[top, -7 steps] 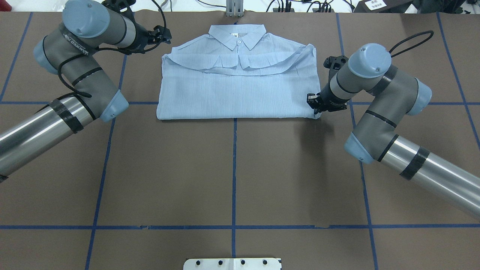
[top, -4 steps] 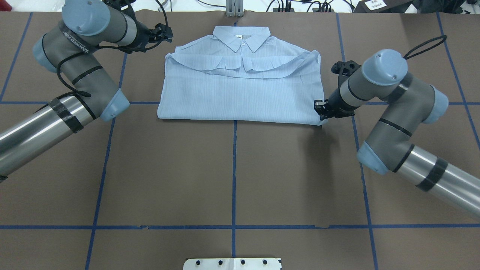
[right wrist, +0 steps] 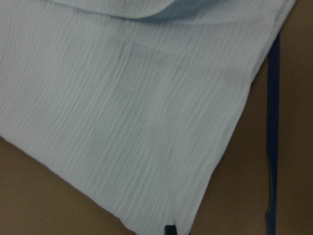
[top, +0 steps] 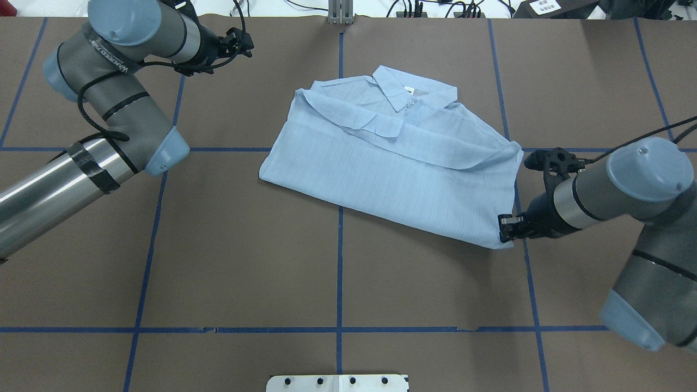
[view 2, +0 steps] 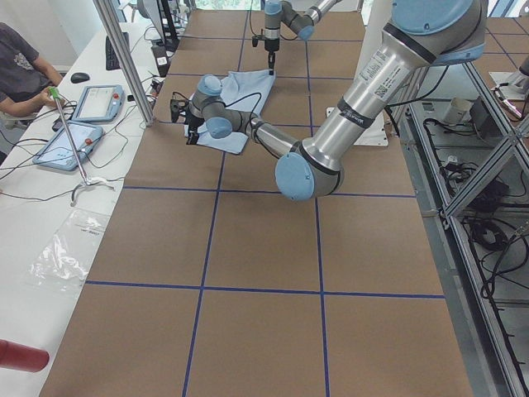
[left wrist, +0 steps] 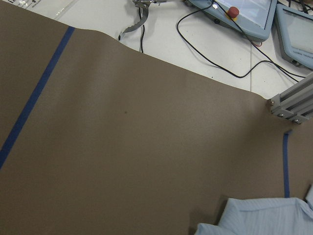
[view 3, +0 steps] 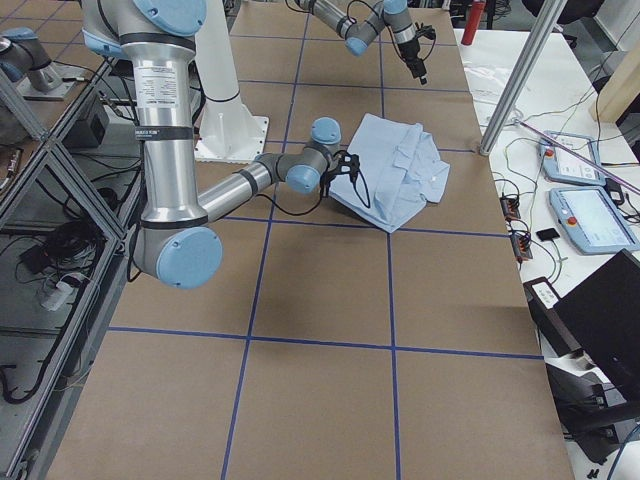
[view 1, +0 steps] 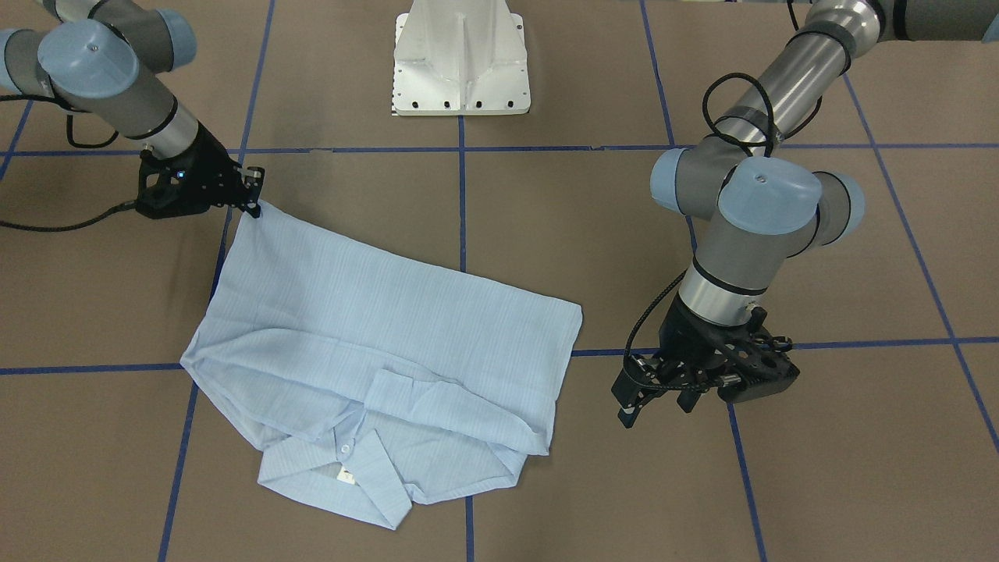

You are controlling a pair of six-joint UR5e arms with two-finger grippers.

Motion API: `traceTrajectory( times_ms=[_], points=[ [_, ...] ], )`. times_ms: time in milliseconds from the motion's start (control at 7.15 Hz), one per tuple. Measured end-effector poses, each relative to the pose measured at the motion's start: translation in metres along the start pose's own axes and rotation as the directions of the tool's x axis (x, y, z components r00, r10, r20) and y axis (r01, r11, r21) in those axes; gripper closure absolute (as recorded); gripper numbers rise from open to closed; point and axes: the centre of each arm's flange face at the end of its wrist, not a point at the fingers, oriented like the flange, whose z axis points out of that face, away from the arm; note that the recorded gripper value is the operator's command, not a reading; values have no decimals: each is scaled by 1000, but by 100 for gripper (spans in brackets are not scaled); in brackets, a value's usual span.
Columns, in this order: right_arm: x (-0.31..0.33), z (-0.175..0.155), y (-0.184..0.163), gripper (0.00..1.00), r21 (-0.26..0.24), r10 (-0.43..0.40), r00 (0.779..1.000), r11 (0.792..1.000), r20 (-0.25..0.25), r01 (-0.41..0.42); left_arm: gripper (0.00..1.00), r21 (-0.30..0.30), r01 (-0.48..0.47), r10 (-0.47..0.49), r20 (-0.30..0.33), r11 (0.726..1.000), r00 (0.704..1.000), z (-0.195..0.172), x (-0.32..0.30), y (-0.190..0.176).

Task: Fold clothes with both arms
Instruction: 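Drag the folded shirt with the right gripper toward the robot, rotating it, then reach the left gripper to the nearest shirt corner while the right gripper holds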

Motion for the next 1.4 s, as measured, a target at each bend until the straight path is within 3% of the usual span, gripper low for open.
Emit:
traceTrajectory(
  times_ms=[419, 559, 839, 1118, 1398],
  points=[
    [-61, 19, 135, 96, -176, -75, 996, 981, 51, 83, 0, -8, 7, -7, -2, 1000, 1000, -5, -14, 13],
    [-79, 29, 177, 4, -198, -88, 995, 975, 56, 97, 0, -13, 2, -3, -9, 1000, 1000, -9, -19, 21],
    [-89, 32, 201, 0, -198, -95, 994, 974, 59, 105, 0, -31, -11, 11, -24, 999, 1000, -13, -18, 39],
    [-89, 27, 187, 0, -166, -78, 995, 982, 63, 87, 1, -68, -36, 32, -50, 997, 998, -15, -6, 68],
    [-90, 16, 153, 0, -95, -43, 996, 994, 80, 50, 3, -169, -20, 9, -64, 985, 998, -23, 29, 146]
  ],
)
